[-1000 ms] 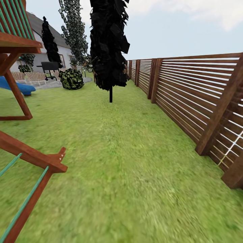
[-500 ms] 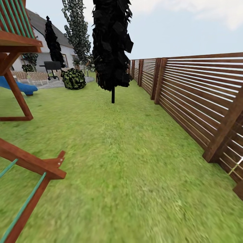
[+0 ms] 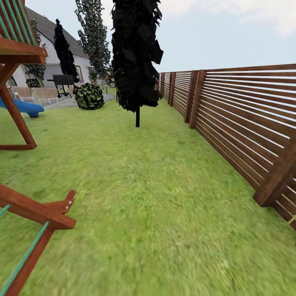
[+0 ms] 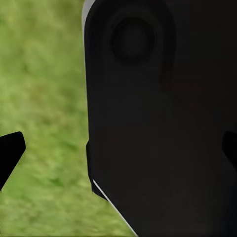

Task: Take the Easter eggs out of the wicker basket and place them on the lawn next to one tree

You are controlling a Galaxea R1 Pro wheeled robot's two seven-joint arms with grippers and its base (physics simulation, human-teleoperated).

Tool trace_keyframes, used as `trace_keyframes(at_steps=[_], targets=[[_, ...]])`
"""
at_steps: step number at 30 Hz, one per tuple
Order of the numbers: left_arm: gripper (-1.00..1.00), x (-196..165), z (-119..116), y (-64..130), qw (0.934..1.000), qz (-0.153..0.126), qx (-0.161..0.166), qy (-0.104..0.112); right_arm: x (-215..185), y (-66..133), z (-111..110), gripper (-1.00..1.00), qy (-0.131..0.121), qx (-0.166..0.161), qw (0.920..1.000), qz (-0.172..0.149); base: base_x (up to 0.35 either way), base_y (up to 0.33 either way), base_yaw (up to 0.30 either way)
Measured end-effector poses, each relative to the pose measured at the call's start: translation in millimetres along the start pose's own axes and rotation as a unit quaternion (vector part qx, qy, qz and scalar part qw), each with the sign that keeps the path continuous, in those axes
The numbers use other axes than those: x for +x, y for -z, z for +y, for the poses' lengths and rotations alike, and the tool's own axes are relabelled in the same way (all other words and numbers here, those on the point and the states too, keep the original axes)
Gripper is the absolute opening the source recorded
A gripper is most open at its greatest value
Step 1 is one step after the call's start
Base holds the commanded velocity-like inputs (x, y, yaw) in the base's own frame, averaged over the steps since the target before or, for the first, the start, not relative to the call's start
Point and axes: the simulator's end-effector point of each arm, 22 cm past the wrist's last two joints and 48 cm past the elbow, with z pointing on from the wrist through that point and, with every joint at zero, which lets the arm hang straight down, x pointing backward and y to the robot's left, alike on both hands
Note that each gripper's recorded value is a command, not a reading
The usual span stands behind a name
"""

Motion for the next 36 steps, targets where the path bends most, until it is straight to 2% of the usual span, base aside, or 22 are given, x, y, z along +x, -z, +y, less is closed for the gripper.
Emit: trace_keyframes(at_steps=[16, 36], targets=[[1.0, 0.1, 0.1, 0.0, 1.0, 0.0, 0.0, 0.0, -1.0, -0.1, 2.7, 1.0, 0.0, -0.001, 1.0, -0.001, 0.322, 0.0, 0.257], [1.0, 0.1, -1.0, 0.0, 1.0, 0.0, 0.001, 0.0, -1.6, -0.2, 3.4, 1.0, -0.005, 0.001, 1.0, -0.002, 0.322, 0.0, 0.008]])
